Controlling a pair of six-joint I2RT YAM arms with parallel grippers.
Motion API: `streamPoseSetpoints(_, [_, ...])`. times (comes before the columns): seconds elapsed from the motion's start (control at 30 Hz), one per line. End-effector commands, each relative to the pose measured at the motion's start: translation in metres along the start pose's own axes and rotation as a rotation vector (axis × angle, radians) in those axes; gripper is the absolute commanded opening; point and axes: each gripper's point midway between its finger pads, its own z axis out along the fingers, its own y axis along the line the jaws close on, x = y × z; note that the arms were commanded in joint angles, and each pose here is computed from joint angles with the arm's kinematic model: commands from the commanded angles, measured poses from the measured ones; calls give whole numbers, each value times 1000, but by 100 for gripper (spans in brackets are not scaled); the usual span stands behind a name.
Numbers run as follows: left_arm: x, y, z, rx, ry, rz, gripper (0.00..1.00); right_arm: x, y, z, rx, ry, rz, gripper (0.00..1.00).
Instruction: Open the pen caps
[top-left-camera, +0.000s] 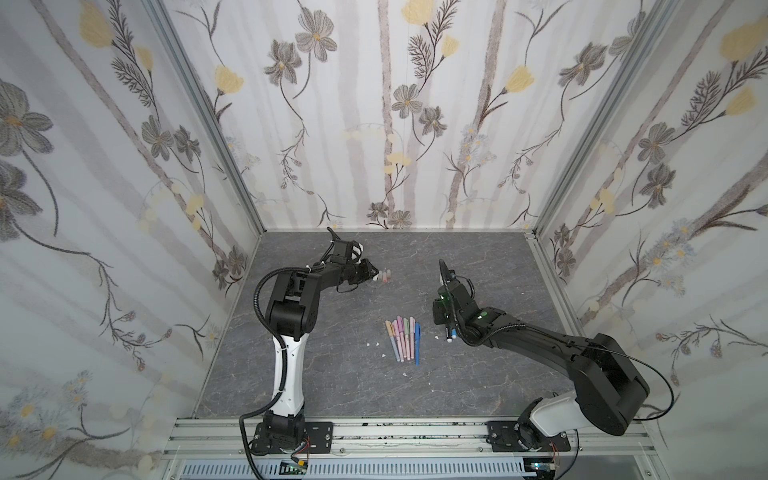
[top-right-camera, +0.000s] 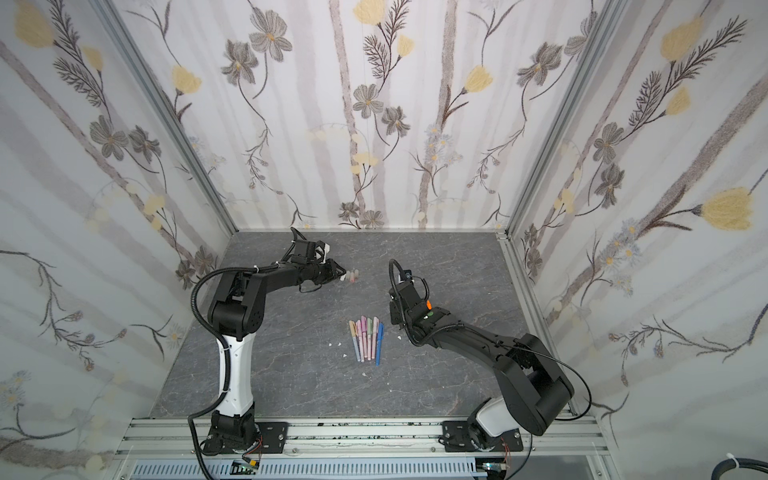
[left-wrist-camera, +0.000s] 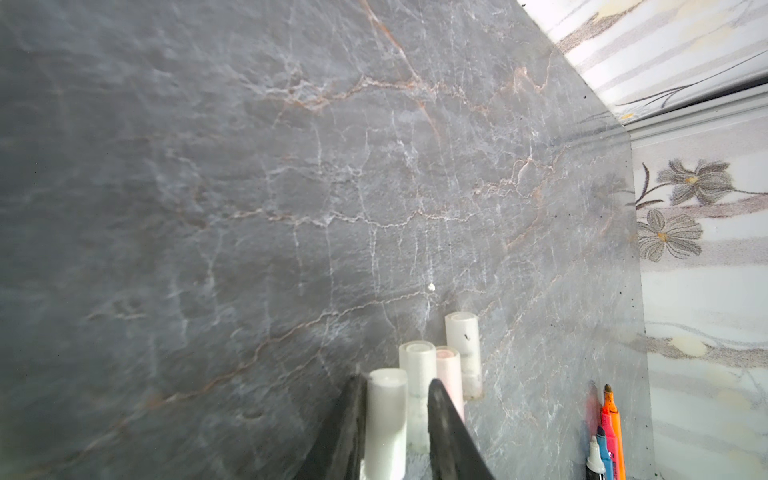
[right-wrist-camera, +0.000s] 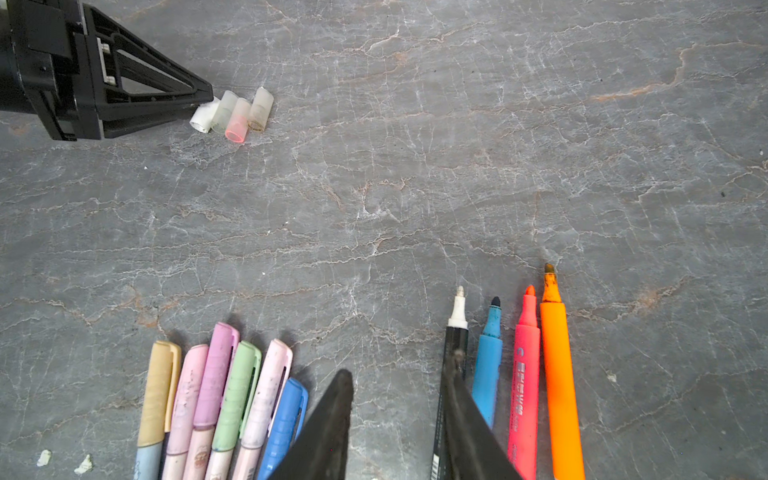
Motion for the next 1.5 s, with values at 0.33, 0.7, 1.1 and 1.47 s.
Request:
streamPoseSetpoints(0.33, [-27, -8, -55, -41, -128, -4, 32, 19, 29, 6, -87, 59, 11, 37])
streamPoseSetpoints(0.7, [-5, -29, -114, 3, -190, -1, 37, 82, 72, 8, -114, 243, 36, 37])
streamPoseSetpoints(1.1, [14, -48, -157, 67, -299, 30, 100, 115, 82, 1, -117, 303, 51, 36])
streamPoseSetpoints(1.47, [11, -64, -169, 146, -354, 9, 100, 120, 77, -4, -106, 299, 59, 35])
